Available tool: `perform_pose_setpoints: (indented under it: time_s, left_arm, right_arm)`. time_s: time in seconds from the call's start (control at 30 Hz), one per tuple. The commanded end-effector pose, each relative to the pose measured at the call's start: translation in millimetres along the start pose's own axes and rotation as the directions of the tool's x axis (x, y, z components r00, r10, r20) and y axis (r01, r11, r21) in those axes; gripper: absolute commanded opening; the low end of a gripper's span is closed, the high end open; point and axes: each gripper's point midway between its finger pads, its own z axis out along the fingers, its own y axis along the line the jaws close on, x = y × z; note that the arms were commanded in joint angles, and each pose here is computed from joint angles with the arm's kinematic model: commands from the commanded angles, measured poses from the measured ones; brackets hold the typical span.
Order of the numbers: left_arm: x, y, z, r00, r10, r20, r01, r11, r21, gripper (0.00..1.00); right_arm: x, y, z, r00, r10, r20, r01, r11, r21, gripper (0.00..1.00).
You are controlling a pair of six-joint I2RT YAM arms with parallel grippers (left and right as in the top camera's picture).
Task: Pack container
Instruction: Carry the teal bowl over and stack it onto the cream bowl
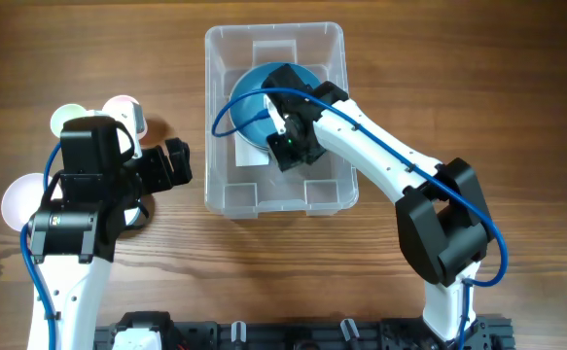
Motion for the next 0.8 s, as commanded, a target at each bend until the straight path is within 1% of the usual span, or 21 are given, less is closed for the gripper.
perform_pose_setpoints:
  time_s: [0.0,0.1,0.3,0.43,0.47,0.53,0.6,0.63,0.67,0.7,0.73,0.77]
  left_arm:
    - [-4,-4,-3,1.0,-0.007,0.007,0.007,1.0,0.014,1.0]
    - [-4,-3,-3,1.0,-0.007,0.008,0.007,1.0,0.011,1.0]
    - [-4,-3,-3,1.0,-0.007,0.009,0.007,1.0,0.011,1.0]
    - [-4,-3,-3,1.0,-0.007,0.008,0.006,1.0,0.011,1.0]
    - [-4,-3,-3,1.0,-0.006,0.008,0.006,1.0,0.011,1.0]
    - [-4,-3,-3,1.0,-0.007,0.008,0.006,1.0,0.011,1.0]
    - [-4,-3,-3,1.0,-0.007,0.008,0.007,1.0,0.011,1.0]
    - [-4,-3,-3,1.0,-0.007,0.008,0.007,1.0,0.011,1.0]
    - [-4,-3,-3,1.0,-0.007,0.008,0.007,1.0,0.011,1.0]
    - [-4,-3,-3,1.0,-0.007,0.008,0.007,1.0,0.011,1.0]
    - [-4,-3,-3,1.0,-0.007,0.008,0.007,1.0,0.011,1.0]
    - [-4,-3,-3,1.0,-0.007,0.008,0.007,1.0,0.011,1.0]
  right_arm:
    - [-16,-8,-5,0.996,0.039,0.079,-0.042,0.998,0.039,0.05]
    - [-24,-12,-6,0.991,0.069,0.115,-0.077,0.995,0.066,0.05]
    - [-13,-14,-7,0.996,0.06,0.073,-0.066,0.995,0.077,0.04]
    - [-19,-11,-24,0.992,0.056,0.111,-0.064,0.996,0.069,0.04]
    - [-21,-11,-33,0.99,0.055,0.13,-0.064,0.996,0.068,0.04]
    - [-33,-14,-69,0.973,0.058,0.224,-0.08,0.993,0.09,0.04]
    - [-41,-32,-117,0.924,0.145,0.353,-0.2,0.972,0.124,0.05]
    - [-42,-43,-142,0.891,0.187,0.414,-0.26,0.957,0.127,0.07]
    - [-42,-57,-165,0.854,0.227,0.468,-0.317,0.941,0.121,0.12]
    - [-40,-73,-194,0.807,0.267,0.527,-0.371,0.923,0.1,0.31]
    - [-35,-90,-221,0.758,0.303,0.578,-0.419,0.905,0.075,0.53]
    - [-29,-105,-242,0.717,0.334,0.611,-0.459,0.887,0.055,0.65]
